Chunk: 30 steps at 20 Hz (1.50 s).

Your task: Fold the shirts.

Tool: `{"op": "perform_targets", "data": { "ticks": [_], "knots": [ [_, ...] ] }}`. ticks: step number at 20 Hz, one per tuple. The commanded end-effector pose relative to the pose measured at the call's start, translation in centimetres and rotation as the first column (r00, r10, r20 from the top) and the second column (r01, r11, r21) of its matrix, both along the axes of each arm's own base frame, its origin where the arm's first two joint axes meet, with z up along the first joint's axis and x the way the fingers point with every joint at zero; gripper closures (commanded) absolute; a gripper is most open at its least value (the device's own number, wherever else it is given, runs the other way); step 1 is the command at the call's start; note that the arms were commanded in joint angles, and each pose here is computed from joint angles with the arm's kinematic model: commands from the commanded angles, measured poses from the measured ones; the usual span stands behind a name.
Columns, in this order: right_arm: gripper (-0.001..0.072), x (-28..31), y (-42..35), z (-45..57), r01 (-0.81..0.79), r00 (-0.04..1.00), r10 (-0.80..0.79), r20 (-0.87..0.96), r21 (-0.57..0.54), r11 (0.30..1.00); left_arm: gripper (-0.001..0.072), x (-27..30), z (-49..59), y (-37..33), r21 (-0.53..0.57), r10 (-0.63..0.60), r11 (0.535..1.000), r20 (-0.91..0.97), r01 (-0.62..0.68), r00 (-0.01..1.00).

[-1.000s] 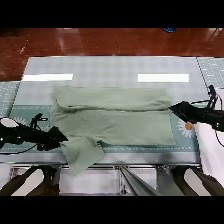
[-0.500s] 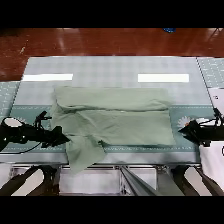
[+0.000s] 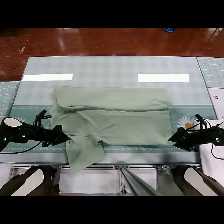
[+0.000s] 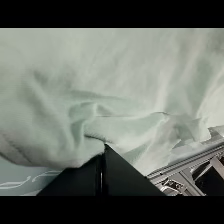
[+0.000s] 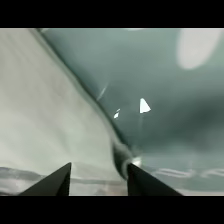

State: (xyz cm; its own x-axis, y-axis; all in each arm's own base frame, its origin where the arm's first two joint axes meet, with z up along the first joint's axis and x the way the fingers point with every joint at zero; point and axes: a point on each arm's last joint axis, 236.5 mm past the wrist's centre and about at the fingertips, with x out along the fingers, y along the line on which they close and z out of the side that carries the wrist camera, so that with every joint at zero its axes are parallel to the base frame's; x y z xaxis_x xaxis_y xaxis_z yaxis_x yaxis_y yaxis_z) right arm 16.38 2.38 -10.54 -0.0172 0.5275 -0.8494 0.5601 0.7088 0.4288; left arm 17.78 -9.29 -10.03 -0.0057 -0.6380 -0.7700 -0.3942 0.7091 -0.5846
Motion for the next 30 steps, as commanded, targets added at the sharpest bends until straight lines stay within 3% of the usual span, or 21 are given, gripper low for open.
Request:
{"op": "perform_targets", "data": {
  "ticks": [1, 2, 3, 4, 10, 13, 17, 23, 30],
  "knots": [
    [0.0316, 3.2, 1.3, -1.0, 0.045, 0.996, -0.047, 0.077, 0.021, 0.999, 0.0684, 0.0, 0.0, 0.0, -0.001, -0.001, 1.000, 0.002, 0.001, 1.000],
    [0.0441, 4.3, 2.3, -0.7, 0.043, 0.992, -0.049, 0.116, 0.049, 0.998, 0.0684, 0.0, 0.0, 0.0, -0.001, -0.001, 1.000, 0.002, 0.001, 1.000],
    [0.0615, 5.2, 3.2, -0.3, 0.031, 0.987, -0.042, 0.158, 0.075, 0.997, 0.0684, 0.1, 0.1, 0.0, 0.000, -0.001, 1.000, 0.005, 0.001, 1.000],
    [0.0683, 6.0, 4.0, 0.4, 0.006, 0.980, -0.025, 0.198, 0.096, 0.995, 0.0684, 0.5, 0.4, 0.2, 0.002, 0.000, 1.000, 0.015, 0.000, 1.000],
    [0.0685, 11.0, 3.3, 5.9, -0.112, 0.929, 0.081, 0.360, 0.066, 0.991, 0.0684, 8.9, 7.5, 3.8, 0.058, 0.003, 0.998, 0.250, -0.018, 0.968],
    [0.0685, 14.5, 1.8, 8.3, -0.088, 0.892, 0.071, 0.446, 0.017, 0.996, 0.0684, 13.1, 10.3, 3.3, 0.014, 0.013, 1.000, 0.324, -0.019, 0.946],
    [0.0685, 18.5, 1.6, 9.8, -0.079, 0.874, 0.031, 0.484, 0.078, 0.994, 0.0684, 18.3, 10.3, 2.5, -0.007, -0.035, 0.999, 0.326, 0.039, 0.945],
    [0.0684, 23.6, 1.1, 9.8, -0.076, 0.860, 0.004, 0.511, 0.120, 0.990, 0.0684, 26.8, 9.8, 3.0, -0.034, 0.016, 0.999, 0.295, -0.007, 0.955],
    [0.0684, 27.9, 0.4, 6.7, -0.041, 0.864, -0.017, 0.503, 0.106, 0.994, 0.0684, 30.7, 6.7, 2.3, -0.054, 0.011, 0.999, 0.255, 0.003, 0.967]
  ]
}}
